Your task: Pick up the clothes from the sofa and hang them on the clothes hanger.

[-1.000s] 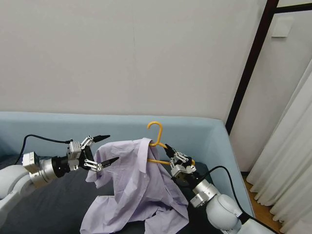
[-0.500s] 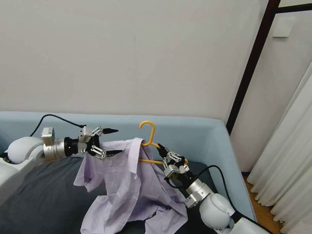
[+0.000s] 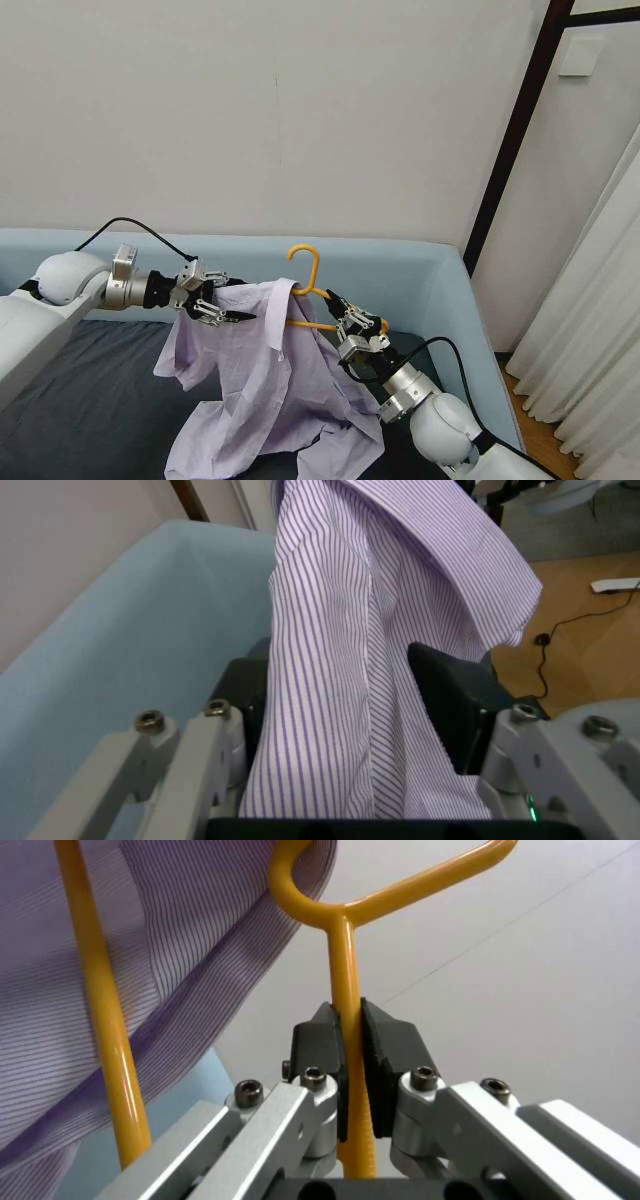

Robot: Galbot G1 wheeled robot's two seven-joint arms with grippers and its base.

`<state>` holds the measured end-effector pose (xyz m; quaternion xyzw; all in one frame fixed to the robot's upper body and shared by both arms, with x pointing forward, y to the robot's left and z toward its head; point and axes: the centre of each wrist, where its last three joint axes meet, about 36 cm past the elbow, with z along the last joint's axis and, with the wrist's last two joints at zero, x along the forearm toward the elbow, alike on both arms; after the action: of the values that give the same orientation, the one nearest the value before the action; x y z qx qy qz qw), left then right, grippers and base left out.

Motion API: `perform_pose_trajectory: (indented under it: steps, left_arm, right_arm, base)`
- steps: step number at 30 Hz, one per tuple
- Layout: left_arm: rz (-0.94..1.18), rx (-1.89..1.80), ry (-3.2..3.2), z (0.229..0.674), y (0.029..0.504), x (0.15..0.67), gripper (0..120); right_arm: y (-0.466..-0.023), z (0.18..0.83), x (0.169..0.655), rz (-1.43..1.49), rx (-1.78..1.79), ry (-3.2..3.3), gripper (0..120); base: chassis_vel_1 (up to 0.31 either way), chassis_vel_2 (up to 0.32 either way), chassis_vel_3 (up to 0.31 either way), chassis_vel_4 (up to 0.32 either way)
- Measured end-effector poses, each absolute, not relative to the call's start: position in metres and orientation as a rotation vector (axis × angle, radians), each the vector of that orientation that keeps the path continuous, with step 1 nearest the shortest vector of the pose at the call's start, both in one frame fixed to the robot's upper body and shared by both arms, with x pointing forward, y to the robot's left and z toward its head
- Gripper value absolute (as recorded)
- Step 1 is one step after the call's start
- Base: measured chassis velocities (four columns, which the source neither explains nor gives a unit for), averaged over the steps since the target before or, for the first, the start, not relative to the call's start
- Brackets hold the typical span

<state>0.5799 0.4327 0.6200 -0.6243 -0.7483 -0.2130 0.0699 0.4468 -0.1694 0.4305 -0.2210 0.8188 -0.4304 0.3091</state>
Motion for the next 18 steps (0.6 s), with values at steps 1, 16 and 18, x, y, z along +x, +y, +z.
perform_pose_trajectory:
  steps: [1, 16, 18]
  left_arm:
    - [-0.641, -1.878, -2.252, 0.620, 0.433, 0.580, 46]
    - [-0.633, -2.011, -2.089, 0.613, 0.396, 0.629, 7]
    - [-0.627, -2.020, -2.071, 0.612, 0.395, 0.631, 7]
  right_arm:
    - [-0.169, 0.431, 0.447, -1.137, -0.584, 2.164, 4]
    - [-0.187, 0.430, 0.446, -1.180, -0.513, 2.127, 4]
    - [-0.187, 0.430, 0.446, -1.178, -0.510, 2.128, 4]
  base:
    - [0.000, 0.000, 0.000, 0.000]
    - [0.000, 0.000, 0.000, 0.000]
    - [0.000, 0.000, 0.000, 0.000]
